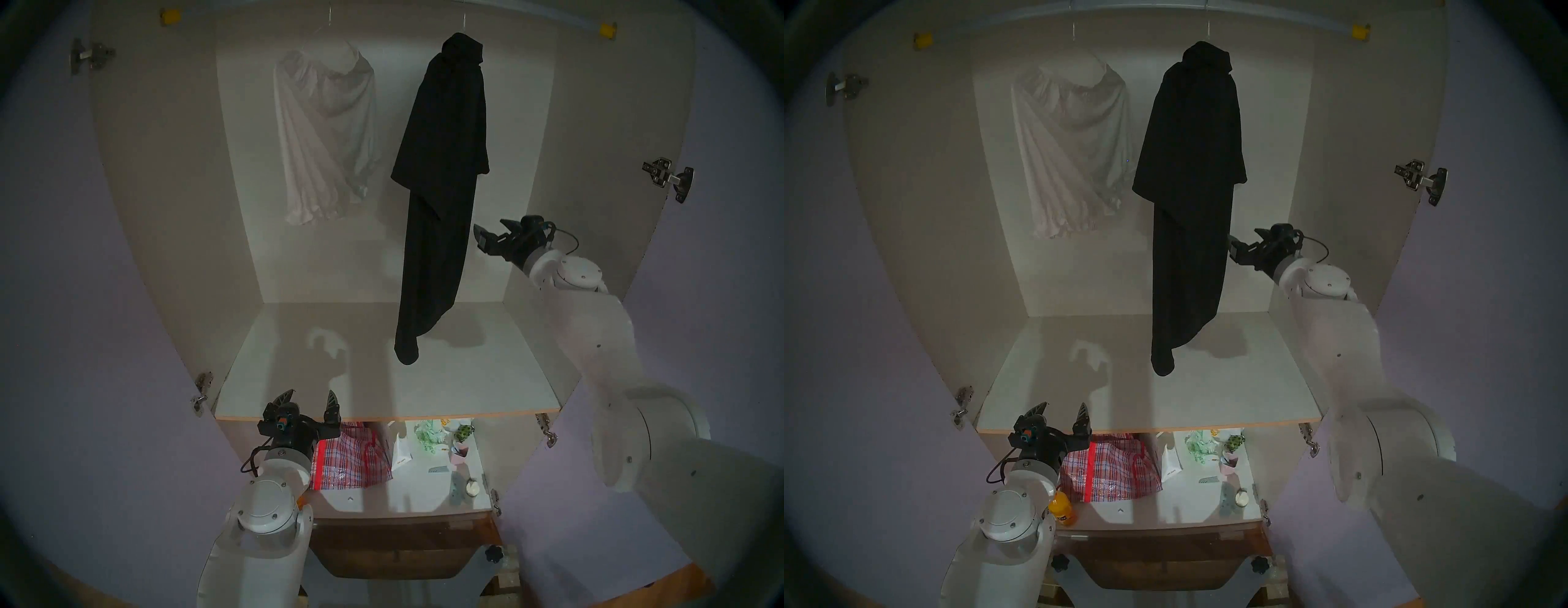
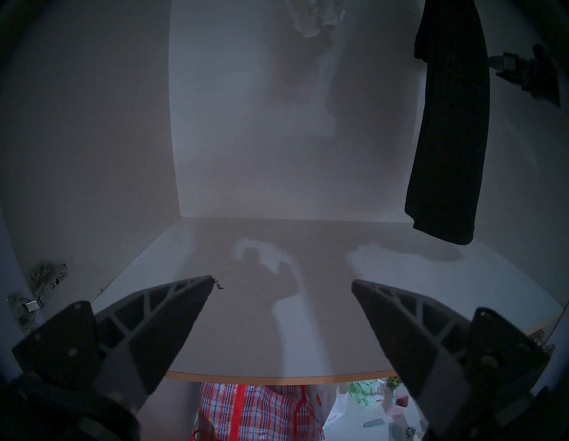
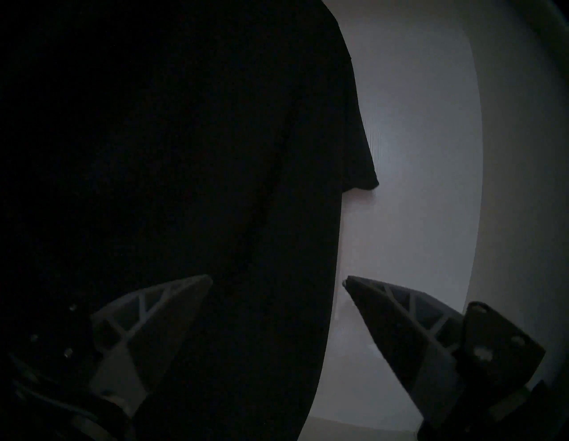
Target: Move and arrange clothes and pants in the wardrobe
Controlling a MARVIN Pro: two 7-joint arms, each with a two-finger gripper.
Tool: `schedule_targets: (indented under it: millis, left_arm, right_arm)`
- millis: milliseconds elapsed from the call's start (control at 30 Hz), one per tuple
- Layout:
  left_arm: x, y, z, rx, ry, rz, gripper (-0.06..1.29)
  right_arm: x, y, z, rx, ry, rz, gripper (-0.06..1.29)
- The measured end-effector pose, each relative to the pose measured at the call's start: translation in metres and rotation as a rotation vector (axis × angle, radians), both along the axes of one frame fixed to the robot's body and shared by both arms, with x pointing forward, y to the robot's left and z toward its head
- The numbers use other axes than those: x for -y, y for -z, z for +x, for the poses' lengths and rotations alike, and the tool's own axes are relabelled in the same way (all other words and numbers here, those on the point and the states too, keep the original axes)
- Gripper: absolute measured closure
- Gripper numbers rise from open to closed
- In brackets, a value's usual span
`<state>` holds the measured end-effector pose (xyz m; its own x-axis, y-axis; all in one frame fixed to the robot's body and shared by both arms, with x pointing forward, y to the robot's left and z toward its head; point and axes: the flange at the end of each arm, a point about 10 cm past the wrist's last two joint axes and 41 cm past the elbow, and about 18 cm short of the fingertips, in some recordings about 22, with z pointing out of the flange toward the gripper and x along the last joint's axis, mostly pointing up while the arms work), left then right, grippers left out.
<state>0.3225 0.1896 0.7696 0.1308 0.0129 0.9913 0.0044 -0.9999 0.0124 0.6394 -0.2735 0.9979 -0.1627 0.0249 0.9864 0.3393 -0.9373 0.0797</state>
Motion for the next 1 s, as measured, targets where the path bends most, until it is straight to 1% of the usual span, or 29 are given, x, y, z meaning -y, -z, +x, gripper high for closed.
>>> schedule_targets:
  millis: [33,100,167,200,267,300,333,400,433,500,567,667,800,900,1000]
  left_arm:
    - [0.000,0.000,0.000,0.000,0.000,0.000,0.02]
    - [0.000,0.000,0.000,0.000,-0.001,0.000,0.02]
    - [0.000,0.000,0.000,0.000,-0.001,0.000,0.02]
    - [0.000,0.000,0.000,0.000,-0.001,0.000,0.02]
    - [0.000,0.001,0.000,-0.001,-0.001,0.000,0.02]
    - [0.000,0.001,0.000,-0.002,-0.001,0.000,0.02]
    - [0.000,0.001,0.000,-0.002,-0.002,0.000,0.02]
    - [0.000,0.001,0.000,-0.002,-0.002,0.000,0.02]
    - [0.000,0.001,0.000,-0.003,-0.002,0.000,0.02]
    - [0.000,0.001,0.000,-0.003,-0.002,0.000,0.02]
    - [0.000,0.001,0.000,-0.003,-0.002,0.000,0.02]
    - [0.000,0.001,0.000,-0.003,-0.003,0.000,0.02]
    - [0.000,0.002,0.000,-0.004,-0.003,0.001,0.02]
    - [0.000,0.002,0.000,-0.005,-0.004,0.001,0.02]
    - [0.000,0.003,0.000,-0.006,-0.004,0.001,0.02]
  right_arm:
    - [-0.001,-0.001,0.002,0.001,0.006,-0.001,0.03]
    - [-0.009,0.002,0.014,-0.032,0.051,-0.004,0.03]
    - [-0.011,0.005,0.017,-0.048,0.078,-0.006,0.03]
    - [-0.012,0.008,0.020,-0.063,0.104,-0.005,0.03]
    - [-0.014,0.009,0.024,-0.081,0.132,-0.005,0.03]
    - [-0.016,0.001,0.027,-0.073,0.140,-0.006,0.03]
    - [-0.018,-0.011,0.029,-0.057,0.144,-0.010,0.03]
    - [-0.020,-0.021,0.031,-0.042,0.143,-0.011,0.03]
    - [-0.022,-0.033,0.033,-0.026,0.143,-0.012,0.03]
    - [-0.026,-0.065,0.038,0.016,0.144,-0.015,0.03]
    - [-0.028,-0.074,0.040,0.025,0.144,-0.016,0.03]
    - [-0.031,-0.094,0.044,0.037,0.150,-0.023,0.03]
    - [-0.034,-0.112,0.048,0.034,0.166,-0.037,0.03]
    - [-0.034,-0.129,0.051,0.032,0.188,-0.059,0.03]
    - [-0.032,-0.140,0.051,0.029,0.202,-0.066,0.03]
